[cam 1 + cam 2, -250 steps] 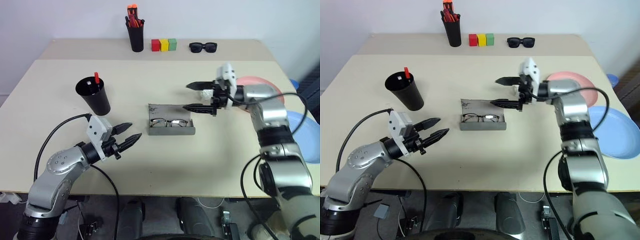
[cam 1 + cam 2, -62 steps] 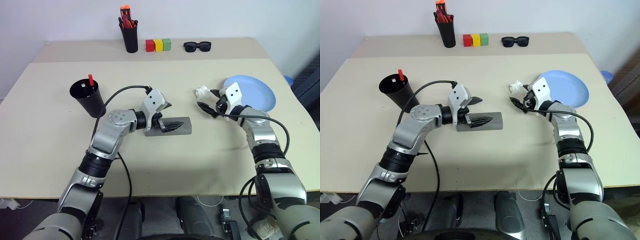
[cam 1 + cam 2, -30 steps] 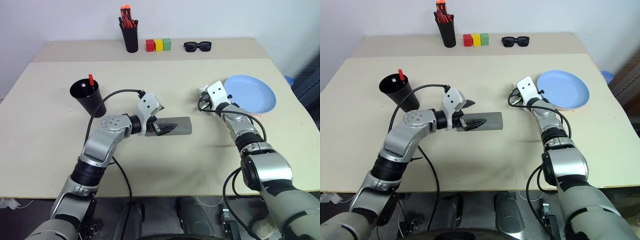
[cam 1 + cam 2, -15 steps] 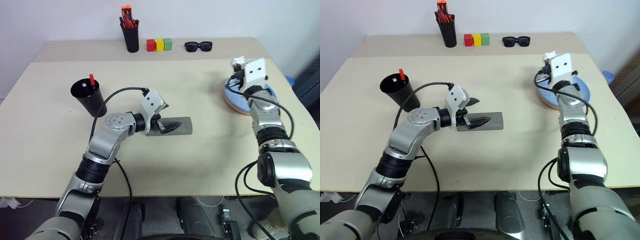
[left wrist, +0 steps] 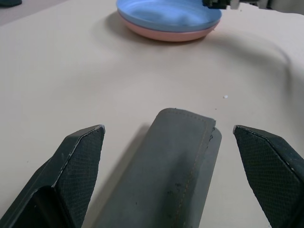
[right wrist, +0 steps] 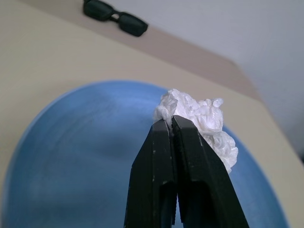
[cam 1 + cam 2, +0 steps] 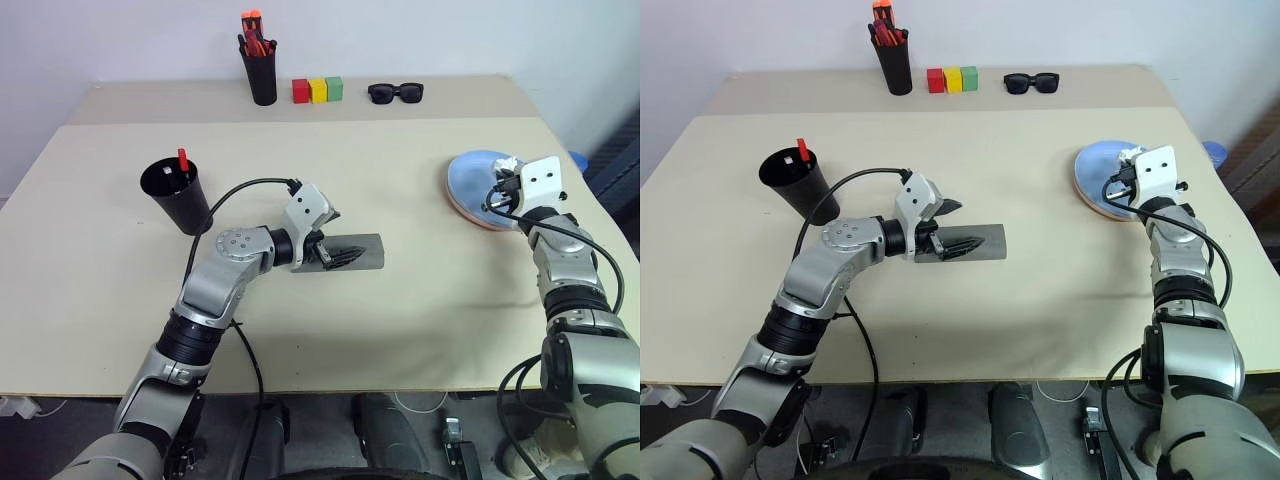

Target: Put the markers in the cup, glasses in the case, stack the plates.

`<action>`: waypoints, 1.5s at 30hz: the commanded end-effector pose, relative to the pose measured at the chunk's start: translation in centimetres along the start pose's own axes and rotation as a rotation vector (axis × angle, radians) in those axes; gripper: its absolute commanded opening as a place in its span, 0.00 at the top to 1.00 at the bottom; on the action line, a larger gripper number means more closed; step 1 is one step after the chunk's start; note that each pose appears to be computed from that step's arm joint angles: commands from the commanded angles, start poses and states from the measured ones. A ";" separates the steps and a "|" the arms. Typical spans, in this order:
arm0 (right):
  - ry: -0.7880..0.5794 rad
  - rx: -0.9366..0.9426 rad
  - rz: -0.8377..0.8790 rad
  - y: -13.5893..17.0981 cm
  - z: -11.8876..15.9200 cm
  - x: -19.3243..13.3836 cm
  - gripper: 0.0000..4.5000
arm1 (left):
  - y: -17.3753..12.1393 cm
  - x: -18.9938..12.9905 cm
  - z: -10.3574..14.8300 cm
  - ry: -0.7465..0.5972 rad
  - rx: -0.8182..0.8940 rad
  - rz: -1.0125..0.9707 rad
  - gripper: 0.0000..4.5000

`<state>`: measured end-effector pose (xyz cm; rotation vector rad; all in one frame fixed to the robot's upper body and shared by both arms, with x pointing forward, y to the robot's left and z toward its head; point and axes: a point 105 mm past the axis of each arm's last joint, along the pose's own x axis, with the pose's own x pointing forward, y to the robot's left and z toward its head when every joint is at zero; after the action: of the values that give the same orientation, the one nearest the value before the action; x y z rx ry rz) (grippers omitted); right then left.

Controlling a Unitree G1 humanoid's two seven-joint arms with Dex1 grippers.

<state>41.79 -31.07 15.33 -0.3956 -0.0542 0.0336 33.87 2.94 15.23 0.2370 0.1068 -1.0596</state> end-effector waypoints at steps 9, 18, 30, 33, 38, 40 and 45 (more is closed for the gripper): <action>-0.132 0.083 -0.028 -1.2 2.7 -1.0 0.01 | 0.0 -0.3 1.3 -0.055 0.027 -0.015 0.00; -0.285 0.189 0.307 4.2 5.3 -5.9 0.01 | 0.2 -3.4 1.8 -0.300 0.160 0.034 0.00; -0.149 0.113 0.442 4.7 1.4 -15.2 0.01 | -0.4 -13.6 -3.3 -0.184 0.087 0.041 0.00; -0.078 0.129 0.445 4.6 -0.7 -16.9 0.01 | -1.1 -15.6 -4.1 -0.172 0.059 0.123 0.00; -0.031 0.150 0.438 4.3 -2.4 -19.1 0.01 | -2.2 -18.2 -6.0 -0.117 0.034 0.225 0.00; -0.028 0.152 0.437 4.1 -2.6 -19.3 0.01 | -2.5 -18.3 -6.1 -0.118 0.026 0.235 0.00; -0.010 0.168 0.402 3.7 -3.2 -20.5 0.01 | -3.3 -19.0 -6.7 -0.078 -0.009 0.267 0.00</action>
<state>21.52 -29.42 8.85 -0.2241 0.0728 0.4543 21.92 19.28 10.73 0.1689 0.0518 -0.8112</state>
